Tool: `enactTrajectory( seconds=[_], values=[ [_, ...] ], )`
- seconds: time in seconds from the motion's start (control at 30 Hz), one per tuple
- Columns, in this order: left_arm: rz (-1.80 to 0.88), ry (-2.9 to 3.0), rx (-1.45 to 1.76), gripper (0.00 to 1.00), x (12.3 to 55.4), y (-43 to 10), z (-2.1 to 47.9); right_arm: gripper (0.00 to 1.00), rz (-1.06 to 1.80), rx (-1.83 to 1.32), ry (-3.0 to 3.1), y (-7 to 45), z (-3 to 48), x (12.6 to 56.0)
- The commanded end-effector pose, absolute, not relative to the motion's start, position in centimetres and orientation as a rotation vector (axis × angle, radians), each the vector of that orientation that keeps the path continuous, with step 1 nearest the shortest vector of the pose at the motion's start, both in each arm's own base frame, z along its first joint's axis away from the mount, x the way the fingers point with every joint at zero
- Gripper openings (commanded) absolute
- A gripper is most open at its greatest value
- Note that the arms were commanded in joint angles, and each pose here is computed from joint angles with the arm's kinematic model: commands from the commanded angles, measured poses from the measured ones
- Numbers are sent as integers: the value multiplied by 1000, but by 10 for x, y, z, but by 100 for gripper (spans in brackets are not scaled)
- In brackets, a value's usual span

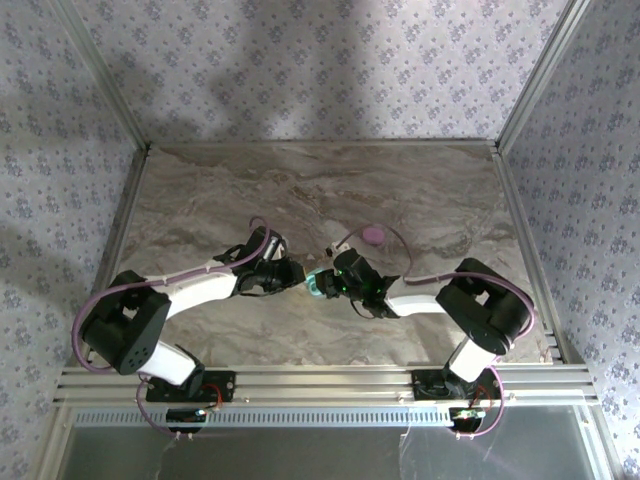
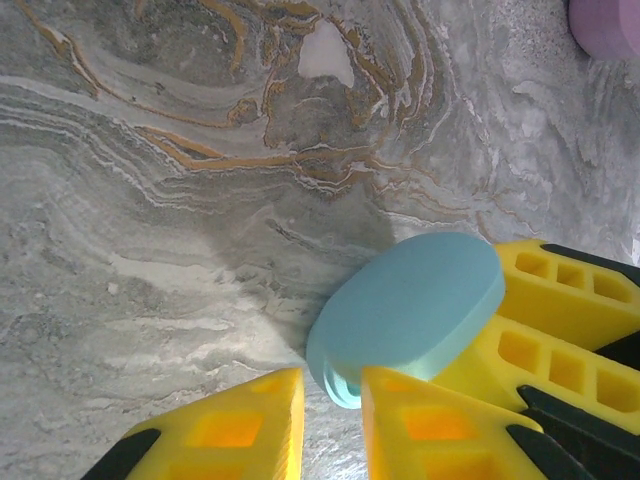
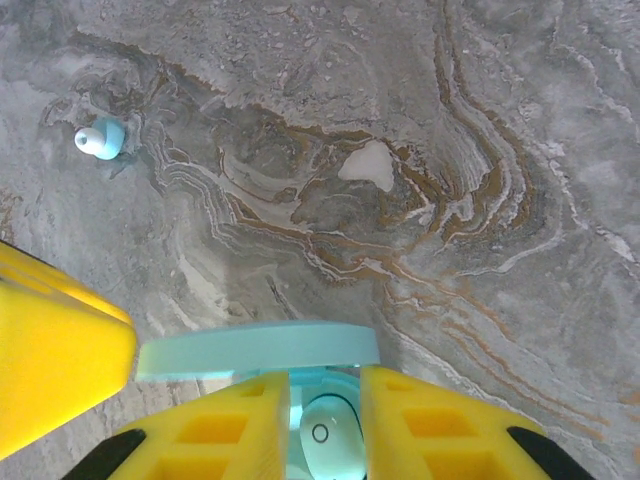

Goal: Insert the wireless bluetooth earbuds into the charging case

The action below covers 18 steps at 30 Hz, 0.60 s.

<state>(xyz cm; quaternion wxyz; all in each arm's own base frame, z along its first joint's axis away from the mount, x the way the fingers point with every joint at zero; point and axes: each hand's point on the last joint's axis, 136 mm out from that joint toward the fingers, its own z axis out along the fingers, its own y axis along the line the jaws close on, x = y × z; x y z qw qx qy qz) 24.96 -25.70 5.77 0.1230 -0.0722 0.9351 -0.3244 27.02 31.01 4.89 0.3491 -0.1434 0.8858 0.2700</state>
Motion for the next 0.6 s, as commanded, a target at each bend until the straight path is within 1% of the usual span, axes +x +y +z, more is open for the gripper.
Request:
enactTrajectory(
  seconds=[0.0,0.33,0.47,0.57],
  values=[
    [-954,2717,-171,24,251,-262,66,28,647,-377,2299,301,51,267],
    [-948,2704,-170,24,251,-259,73,29,630,-381,2282,299,65,261],
    [-930,2679,-166,25,250,-253,83,32,630,-383,2271,296,75,256],
    [-902,2652,-165,26,248,-245,93,38,622,-385,2256,293,87,251]
  ],
)
